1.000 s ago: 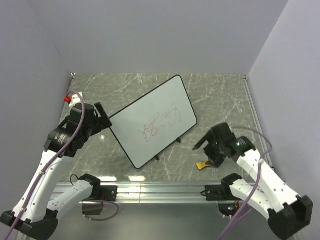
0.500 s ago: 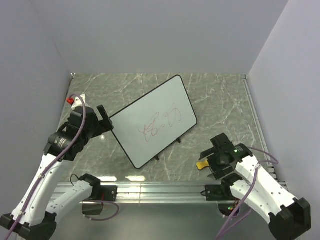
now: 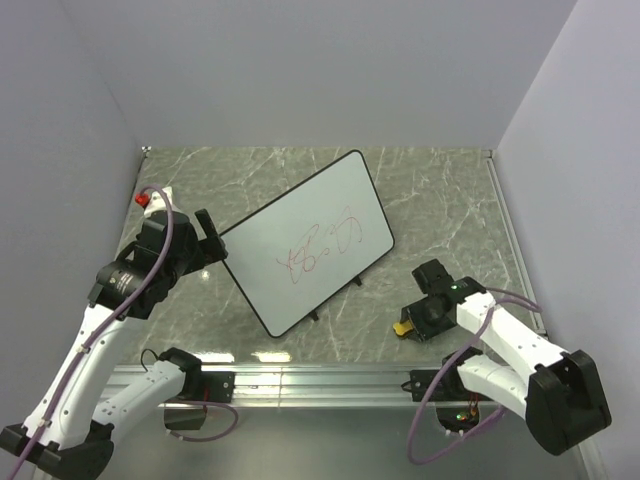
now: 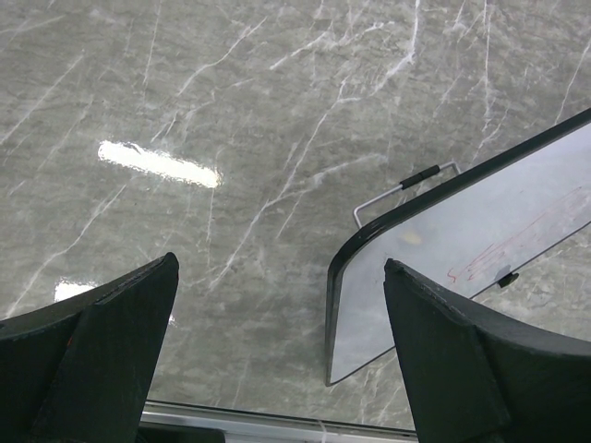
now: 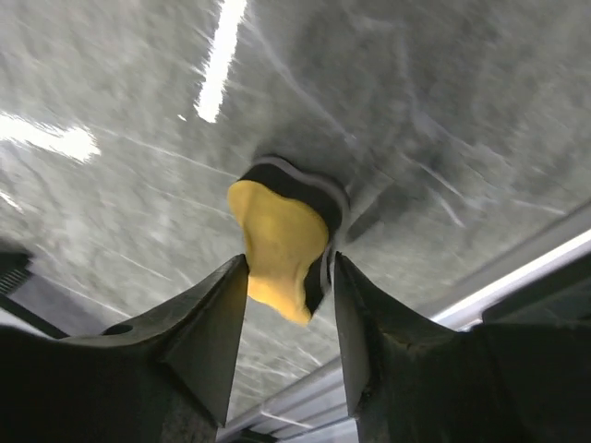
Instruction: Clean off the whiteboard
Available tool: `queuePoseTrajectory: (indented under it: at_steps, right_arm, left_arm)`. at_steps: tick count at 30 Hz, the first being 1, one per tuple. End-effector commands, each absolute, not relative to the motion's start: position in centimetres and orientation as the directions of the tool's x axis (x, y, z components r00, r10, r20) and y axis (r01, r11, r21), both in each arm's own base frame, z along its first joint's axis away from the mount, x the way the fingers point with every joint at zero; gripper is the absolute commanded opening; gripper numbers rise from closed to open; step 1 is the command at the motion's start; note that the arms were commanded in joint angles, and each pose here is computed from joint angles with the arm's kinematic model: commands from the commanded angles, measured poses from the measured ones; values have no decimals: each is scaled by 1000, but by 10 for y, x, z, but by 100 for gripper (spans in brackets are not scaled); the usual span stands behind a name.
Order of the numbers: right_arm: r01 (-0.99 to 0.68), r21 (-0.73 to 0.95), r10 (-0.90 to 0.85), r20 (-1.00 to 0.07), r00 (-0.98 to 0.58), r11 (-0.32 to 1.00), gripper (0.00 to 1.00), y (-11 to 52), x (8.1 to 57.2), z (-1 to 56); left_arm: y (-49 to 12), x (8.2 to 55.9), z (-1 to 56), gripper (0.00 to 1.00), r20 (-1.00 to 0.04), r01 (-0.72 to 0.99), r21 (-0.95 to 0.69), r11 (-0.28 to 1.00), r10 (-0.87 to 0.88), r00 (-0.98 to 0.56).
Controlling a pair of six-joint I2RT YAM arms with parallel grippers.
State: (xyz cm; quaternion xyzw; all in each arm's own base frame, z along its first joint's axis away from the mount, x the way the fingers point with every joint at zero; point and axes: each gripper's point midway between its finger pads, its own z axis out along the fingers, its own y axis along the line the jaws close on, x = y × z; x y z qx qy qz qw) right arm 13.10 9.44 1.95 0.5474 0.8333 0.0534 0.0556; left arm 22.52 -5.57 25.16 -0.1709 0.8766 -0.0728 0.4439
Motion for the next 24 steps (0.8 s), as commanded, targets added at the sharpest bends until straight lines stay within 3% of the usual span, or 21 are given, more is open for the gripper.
queuePoseTrajectory:
  at_steps: [1, 7, 12, 16, 21, 23, 24]
  right_arm:
    - [904, 150, 916, -104, -388, 400, 49, 81, 143, 16]
    - [885, 138, 895, -125, -429, 444, 52, 77, 149, 20]
    - [839, 129, 849, -110, -517, 528, 73, 81, 148, 37]
    - [818, 187, 838, -99, -536, 545, 75, 83, 139, 54]
    - [812, 201, 836, -102, -539, 548, 70, 78, 127, 69]
    - [812, 227, 842, -109, -528, 538, 59, 78, 132, 67]
    - [815, 240, 849, -112, -517, 528, 46, 77, 137, 66]
  left_arm:
    - [-53, 225, 266, 99, -773, -227, -281, 932, -360, -523]
    - [-53, 226, 270, 99, -772, -234, -280, 931, -363, -522]
    - [-52, 225, 269, 99, -768, -247, -281, 927, -372, -522]
    - [-51, 225, 267, 99, -765, -259, -285, 923, -382, -519]
    - [-51, 225, 265, 100, -760, -266, -287, 920, -388, -522]
    - [-52, 226, 264, 99, -756, -269, -291, 918, -393, -523]
    - [-54, 227, 264, 99, -755, -266, -296, 917, -396, -522]
